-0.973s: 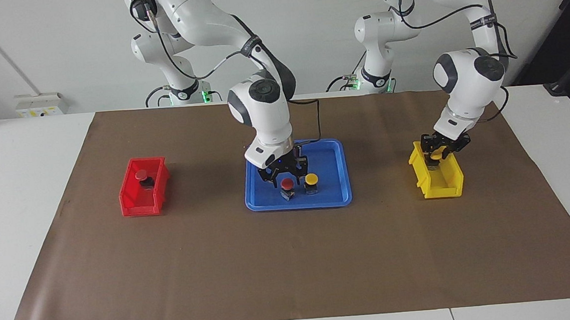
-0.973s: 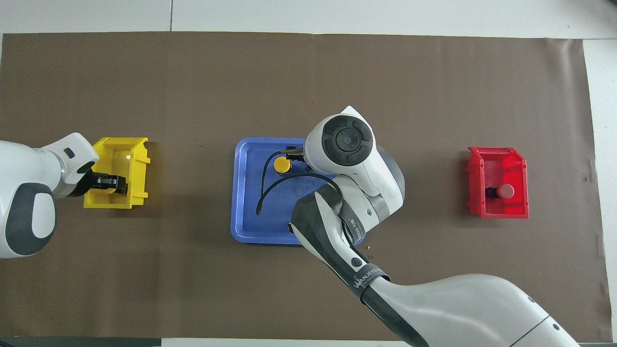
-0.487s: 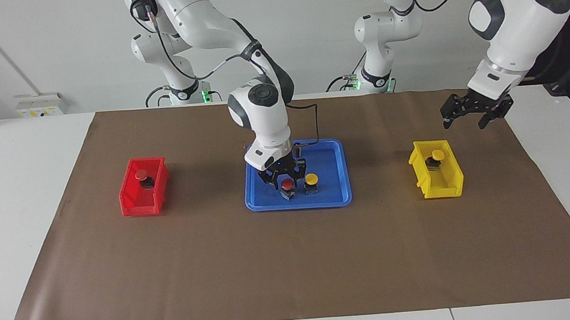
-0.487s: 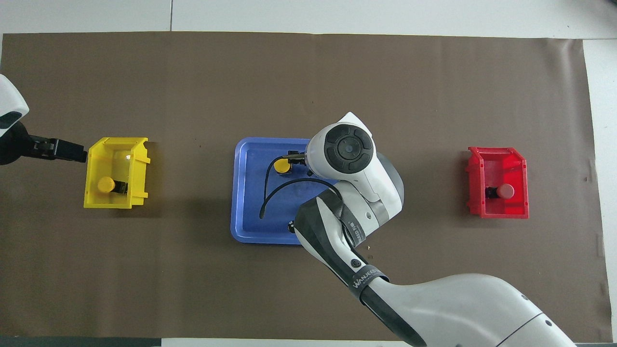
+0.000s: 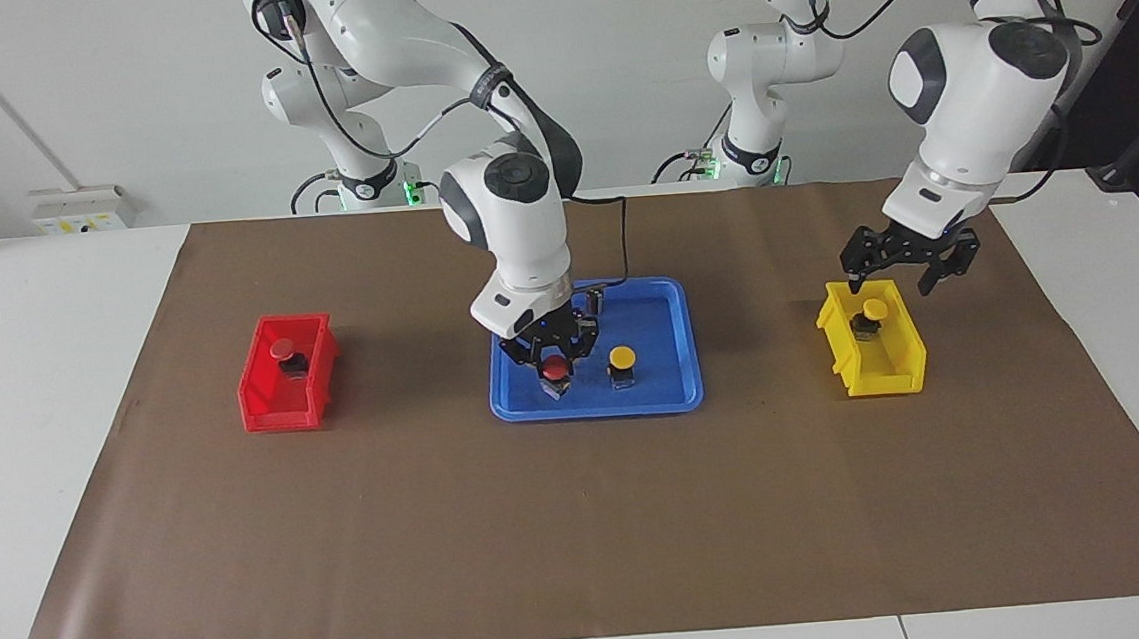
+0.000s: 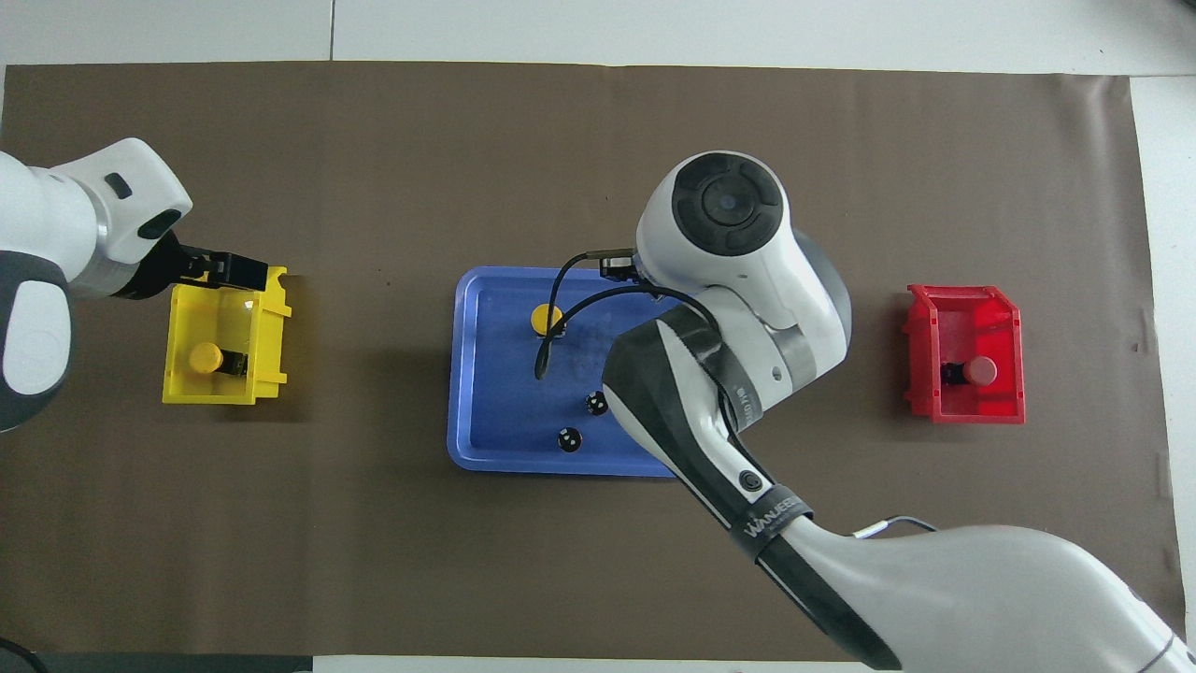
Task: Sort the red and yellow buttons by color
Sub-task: 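Carry the red button to the red bin while the left gripper reaches yellow, then release the red button in the bin while the left gripper grasps yellow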
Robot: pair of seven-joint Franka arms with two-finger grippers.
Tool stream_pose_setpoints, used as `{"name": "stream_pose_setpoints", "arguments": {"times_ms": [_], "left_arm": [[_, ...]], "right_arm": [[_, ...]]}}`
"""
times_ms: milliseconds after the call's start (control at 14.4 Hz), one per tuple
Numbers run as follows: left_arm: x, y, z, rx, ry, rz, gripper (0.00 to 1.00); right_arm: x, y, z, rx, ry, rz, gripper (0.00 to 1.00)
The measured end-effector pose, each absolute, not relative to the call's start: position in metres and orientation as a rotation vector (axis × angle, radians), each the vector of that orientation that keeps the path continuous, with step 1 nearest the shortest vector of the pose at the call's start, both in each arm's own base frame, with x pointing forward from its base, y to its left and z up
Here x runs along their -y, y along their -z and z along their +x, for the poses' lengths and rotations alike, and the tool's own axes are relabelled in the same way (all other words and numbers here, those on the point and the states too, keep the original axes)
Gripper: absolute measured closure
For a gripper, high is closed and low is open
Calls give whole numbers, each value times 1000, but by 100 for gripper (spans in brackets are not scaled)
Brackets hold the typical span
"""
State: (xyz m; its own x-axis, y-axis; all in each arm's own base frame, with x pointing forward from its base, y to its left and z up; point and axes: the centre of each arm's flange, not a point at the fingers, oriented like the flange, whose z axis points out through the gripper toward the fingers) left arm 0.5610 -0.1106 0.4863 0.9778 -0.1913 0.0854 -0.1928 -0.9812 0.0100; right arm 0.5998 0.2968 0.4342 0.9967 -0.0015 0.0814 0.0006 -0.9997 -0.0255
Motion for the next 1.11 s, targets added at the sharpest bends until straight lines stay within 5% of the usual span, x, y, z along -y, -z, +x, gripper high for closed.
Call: {"name": "stream_pose_setpoints", "arguments": {"times_ms": [278,487,1112], "left_arm": [[278,-428,539,105,-169,3074,0],[366,-398,508,62,-179,3093,0],[406,-358,509,36,-153,3116,7]], "right_arm": [[-99,-508,606,139,-71,-3174,59],[3,-494,596,204,-155,-3158,59],[67,-396,555,378,3,-3149,59]]}}
